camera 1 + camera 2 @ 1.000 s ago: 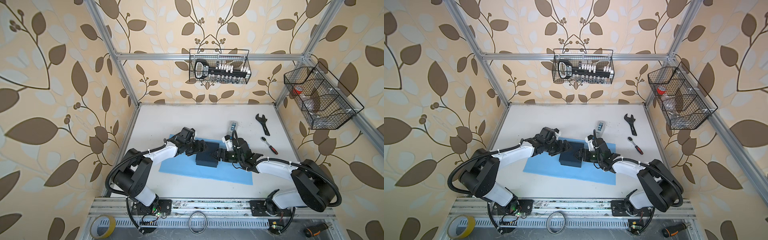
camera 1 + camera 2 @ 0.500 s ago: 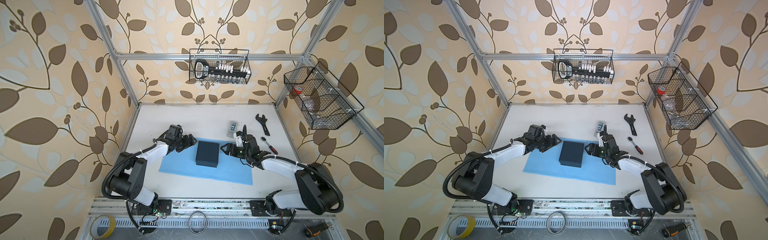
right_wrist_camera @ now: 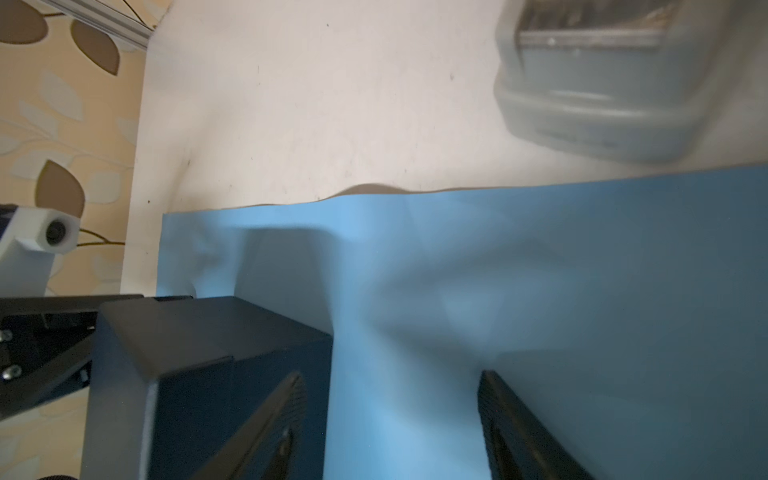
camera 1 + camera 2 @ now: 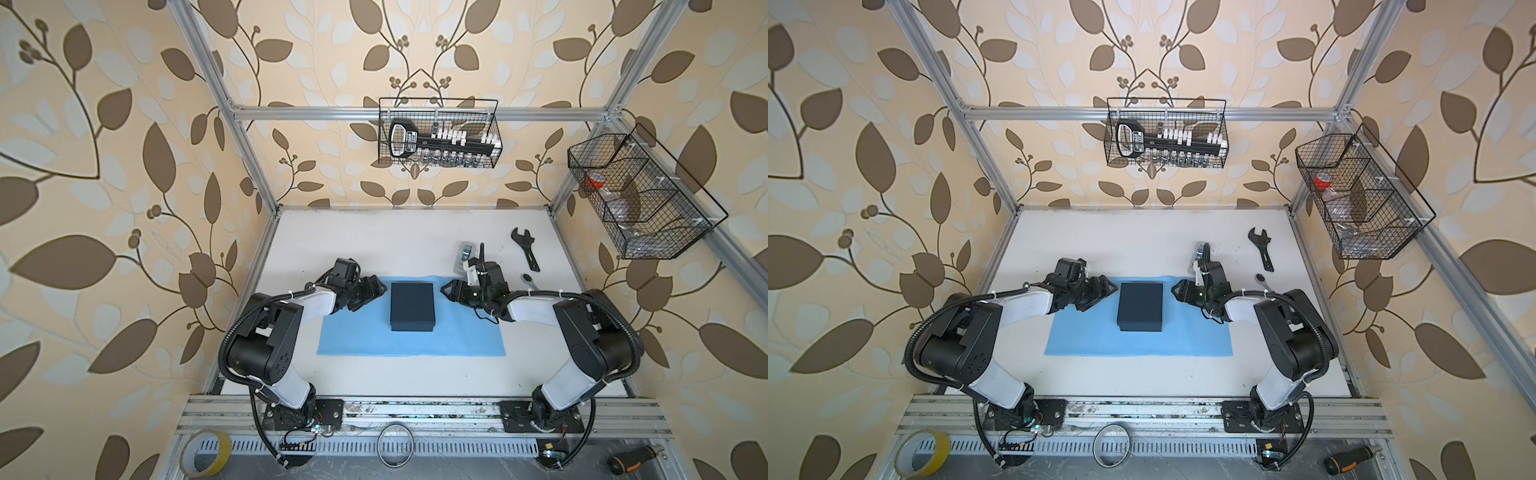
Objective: Wrap the gift box in paper
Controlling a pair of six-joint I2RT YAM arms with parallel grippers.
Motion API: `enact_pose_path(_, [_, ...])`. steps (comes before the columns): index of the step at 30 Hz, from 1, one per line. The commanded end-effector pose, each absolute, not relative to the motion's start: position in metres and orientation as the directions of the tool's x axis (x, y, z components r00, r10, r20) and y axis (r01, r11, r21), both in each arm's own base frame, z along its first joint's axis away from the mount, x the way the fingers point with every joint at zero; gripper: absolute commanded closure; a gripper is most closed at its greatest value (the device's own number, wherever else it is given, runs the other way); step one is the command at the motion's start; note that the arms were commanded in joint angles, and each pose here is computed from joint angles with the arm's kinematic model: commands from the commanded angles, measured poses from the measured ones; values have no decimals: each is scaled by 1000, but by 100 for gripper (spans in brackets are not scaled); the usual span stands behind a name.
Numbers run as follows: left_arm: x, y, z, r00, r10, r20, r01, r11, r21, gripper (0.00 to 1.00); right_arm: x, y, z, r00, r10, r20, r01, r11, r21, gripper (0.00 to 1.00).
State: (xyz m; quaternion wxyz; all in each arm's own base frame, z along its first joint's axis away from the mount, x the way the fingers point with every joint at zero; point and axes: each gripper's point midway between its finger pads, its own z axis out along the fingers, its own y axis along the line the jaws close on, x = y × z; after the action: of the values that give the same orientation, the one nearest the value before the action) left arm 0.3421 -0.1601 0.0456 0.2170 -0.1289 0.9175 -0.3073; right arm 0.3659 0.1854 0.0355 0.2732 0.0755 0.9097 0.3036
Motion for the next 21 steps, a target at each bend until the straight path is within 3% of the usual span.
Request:
enact_pose_path(1, [331,-141,31,-857,-410,-313,-170,797,-580,17,359,197,21,-876,258,-407,-36,808,588,33])
enact_pose_path(11, [359,-151,76,-841,-398,-365,-93,773,-627,13,355,154,66,-819,247,-518,-43,874,485,24])
enact_pose_path(21, [330,-186,134,-852,-398,-340,17,629,-778,12,342,63,66,-762,345,-548,175,924,339,10])
